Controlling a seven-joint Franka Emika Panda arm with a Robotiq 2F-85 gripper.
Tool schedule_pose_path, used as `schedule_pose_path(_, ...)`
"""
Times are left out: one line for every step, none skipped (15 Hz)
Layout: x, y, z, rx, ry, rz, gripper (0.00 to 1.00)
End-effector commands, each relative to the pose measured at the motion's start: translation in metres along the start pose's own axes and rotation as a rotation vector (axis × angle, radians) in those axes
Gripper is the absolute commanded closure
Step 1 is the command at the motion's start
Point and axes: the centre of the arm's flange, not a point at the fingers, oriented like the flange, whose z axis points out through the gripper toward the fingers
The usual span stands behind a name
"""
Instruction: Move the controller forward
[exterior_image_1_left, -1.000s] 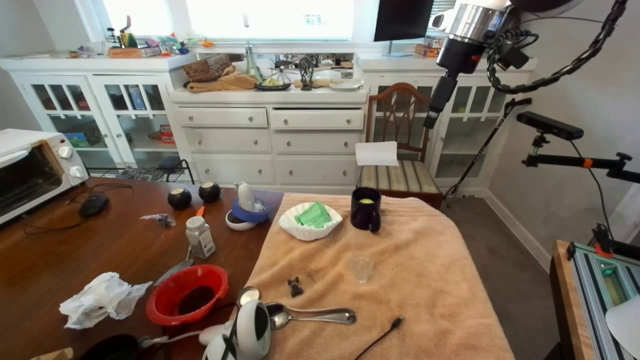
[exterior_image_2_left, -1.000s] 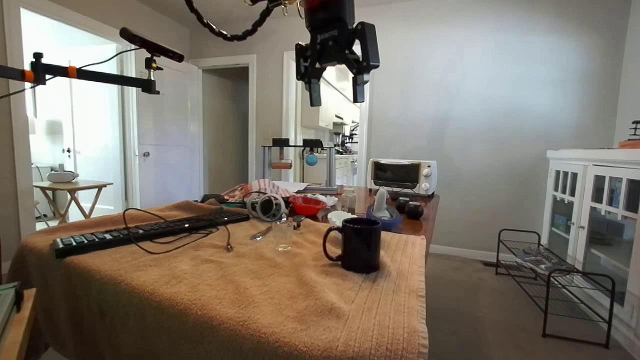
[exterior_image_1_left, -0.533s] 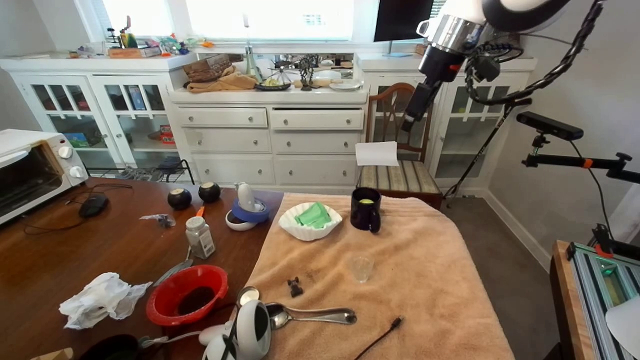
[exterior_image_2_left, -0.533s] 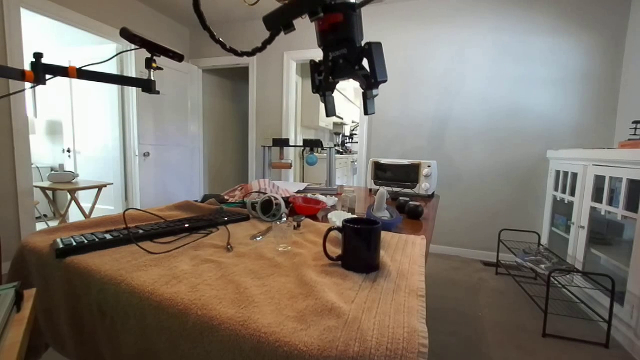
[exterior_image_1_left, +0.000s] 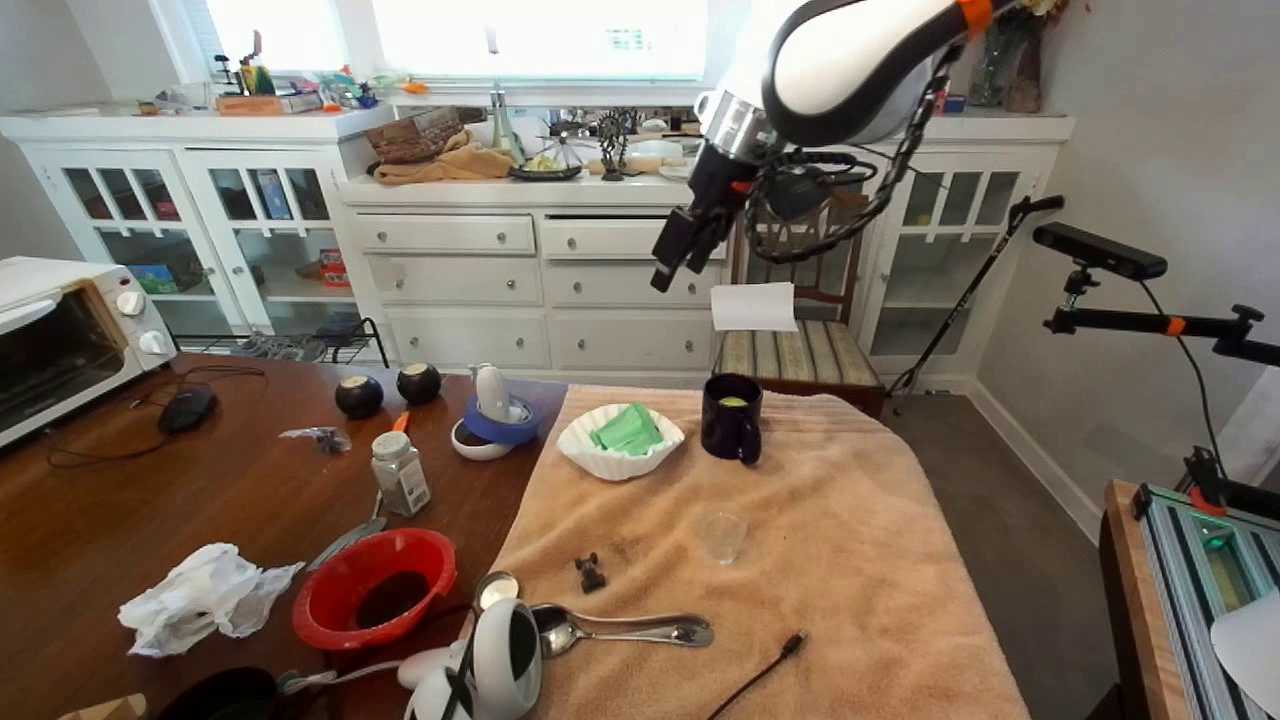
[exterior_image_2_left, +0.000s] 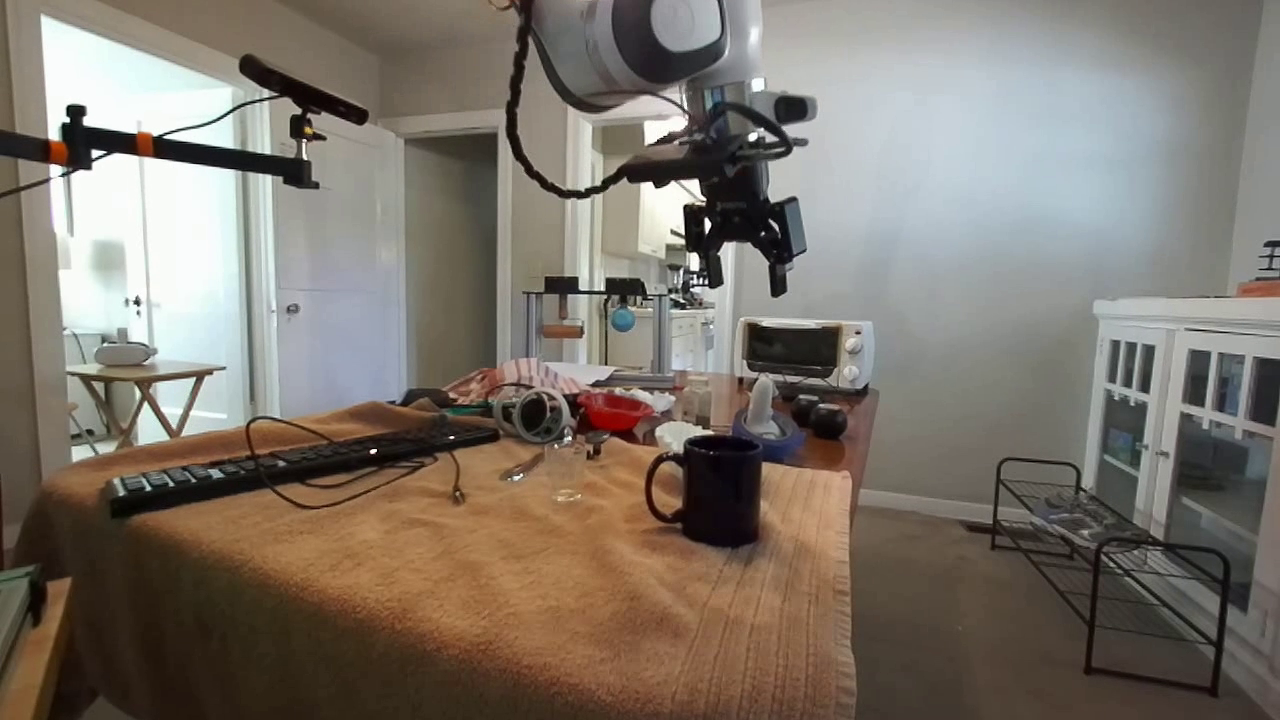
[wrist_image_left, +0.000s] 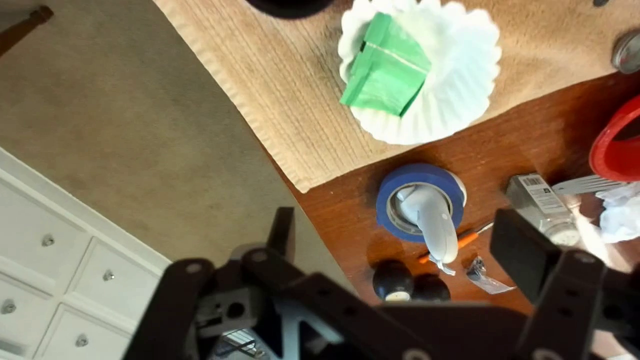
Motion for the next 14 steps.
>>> schedule_pose_path(0.077, -0.010, 0.047, 0.004, -0.006, -0.004, 0.00)
schedule_pose_path(0.085, -0.012, 0.054, -0.010, -0.001, 0.002, 0.00)
schedule_pose_path(0.039, -0.011, 0.031, 0.004, 0.016, -0.011, 0.00)
schedule_pose_path(0.049, -0.012, 0.040, 0.001, 0.018, -0.009, 0.00)
schedule_pose_path(0.056, -0.012, 0.047, -0.001, 0.019, -0.007, 0.00)
schedule_pose_path(0.059, -0.011, 0.051, -0.002, 0.020, -0.005, 0.00)
schedule_pose_path(0.061, -0.011, 0.052, -0.002, 0.021, -0.004, 0.00)
schedule_pose_path(0.062, -0.011, 0.052, -0.002, 0.022, -0.003, 0.00)
schedule_pose_path(0.063, -0.011, 0.051, -0.002, 0.023, -0.002, 0.00)
schedule_pose_path(0.068, -0.012, 0.056, 0.007, 0.028, -0.012, 0.00)
schedule_pose_path(0.077, -0.016, 0.064, 0.030, 0.030, -0.055, 0.00)
schedule_pose_path(0.083, -0.021, 0.068, 0.063, 0.040, -0.092, 0.00)
schedule_pose_path(0.098, -0.032, 0.076, 0.080, 0.056, -0.154, 0.00)
schedule_pose_path(0.104, -0.040, 0.079, 0.092, 0.067, -0.195, 0.00)
